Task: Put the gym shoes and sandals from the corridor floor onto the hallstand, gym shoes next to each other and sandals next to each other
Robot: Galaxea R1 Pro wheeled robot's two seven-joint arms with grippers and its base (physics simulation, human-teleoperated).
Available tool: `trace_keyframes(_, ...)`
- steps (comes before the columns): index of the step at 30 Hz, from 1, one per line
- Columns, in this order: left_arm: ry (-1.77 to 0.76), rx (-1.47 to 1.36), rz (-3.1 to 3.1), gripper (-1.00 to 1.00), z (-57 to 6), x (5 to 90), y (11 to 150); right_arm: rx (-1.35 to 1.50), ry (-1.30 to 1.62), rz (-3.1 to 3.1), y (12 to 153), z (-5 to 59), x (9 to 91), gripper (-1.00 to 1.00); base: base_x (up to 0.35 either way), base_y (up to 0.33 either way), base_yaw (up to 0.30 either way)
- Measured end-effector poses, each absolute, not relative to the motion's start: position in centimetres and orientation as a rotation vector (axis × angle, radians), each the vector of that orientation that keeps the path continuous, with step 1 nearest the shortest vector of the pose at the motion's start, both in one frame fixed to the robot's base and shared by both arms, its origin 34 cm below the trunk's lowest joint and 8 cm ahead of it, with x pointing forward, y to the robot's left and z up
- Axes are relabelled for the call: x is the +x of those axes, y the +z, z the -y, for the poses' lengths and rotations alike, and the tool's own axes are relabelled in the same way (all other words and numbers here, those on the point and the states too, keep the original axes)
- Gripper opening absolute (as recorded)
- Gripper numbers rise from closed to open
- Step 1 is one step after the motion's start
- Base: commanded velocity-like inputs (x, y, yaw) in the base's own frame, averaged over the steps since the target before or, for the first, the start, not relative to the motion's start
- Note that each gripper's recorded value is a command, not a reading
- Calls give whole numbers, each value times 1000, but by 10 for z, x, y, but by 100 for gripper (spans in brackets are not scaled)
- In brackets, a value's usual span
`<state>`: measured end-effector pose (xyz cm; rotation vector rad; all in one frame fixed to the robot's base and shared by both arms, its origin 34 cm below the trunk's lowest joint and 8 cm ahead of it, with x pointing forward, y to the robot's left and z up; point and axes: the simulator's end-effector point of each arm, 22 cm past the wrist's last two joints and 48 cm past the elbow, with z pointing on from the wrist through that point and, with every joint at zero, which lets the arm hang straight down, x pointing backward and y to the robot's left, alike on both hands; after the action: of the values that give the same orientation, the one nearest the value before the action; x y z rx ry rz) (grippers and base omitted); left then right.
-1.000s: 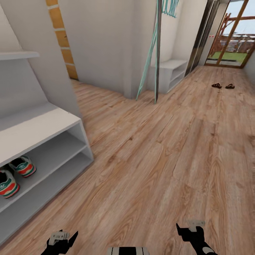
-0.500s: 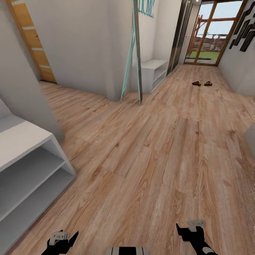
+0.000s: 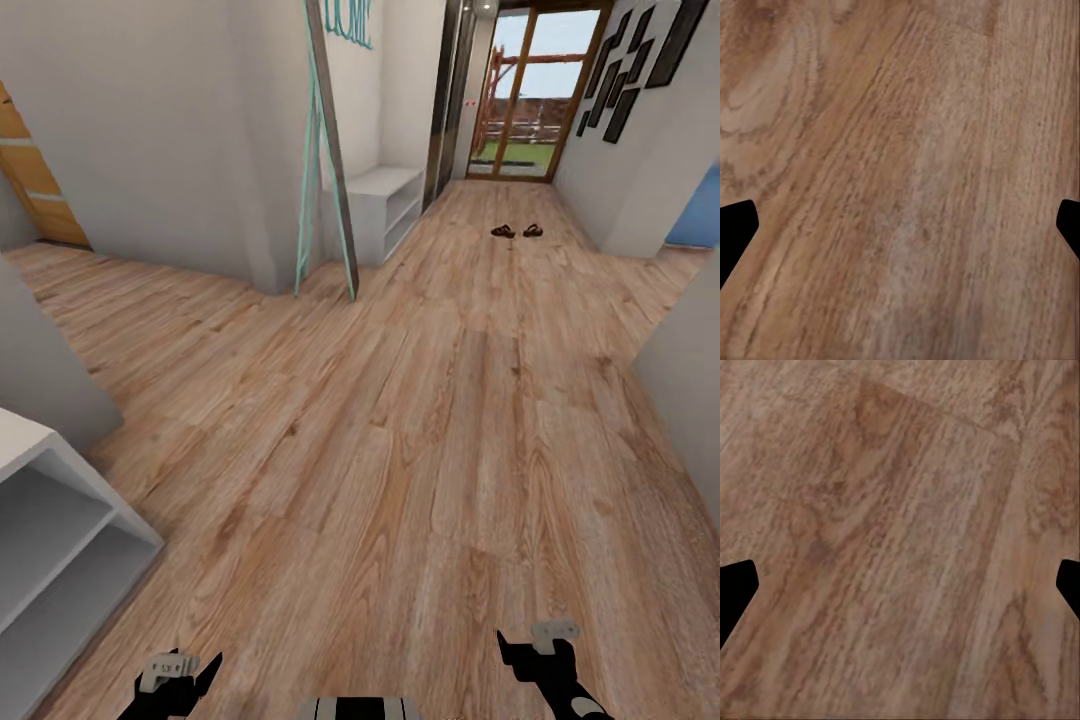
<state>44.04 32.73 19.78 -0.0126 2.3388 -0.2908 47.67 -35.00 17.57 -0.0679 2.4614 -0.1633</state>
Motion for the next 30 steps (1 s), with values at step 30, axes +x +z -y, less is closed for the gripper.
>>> trace_keyframes(30, -288, -3, -2267, 100, -327, 463, 231, -63, -162, -2388, 212, 349, 501, 100, 1, 0, -275)
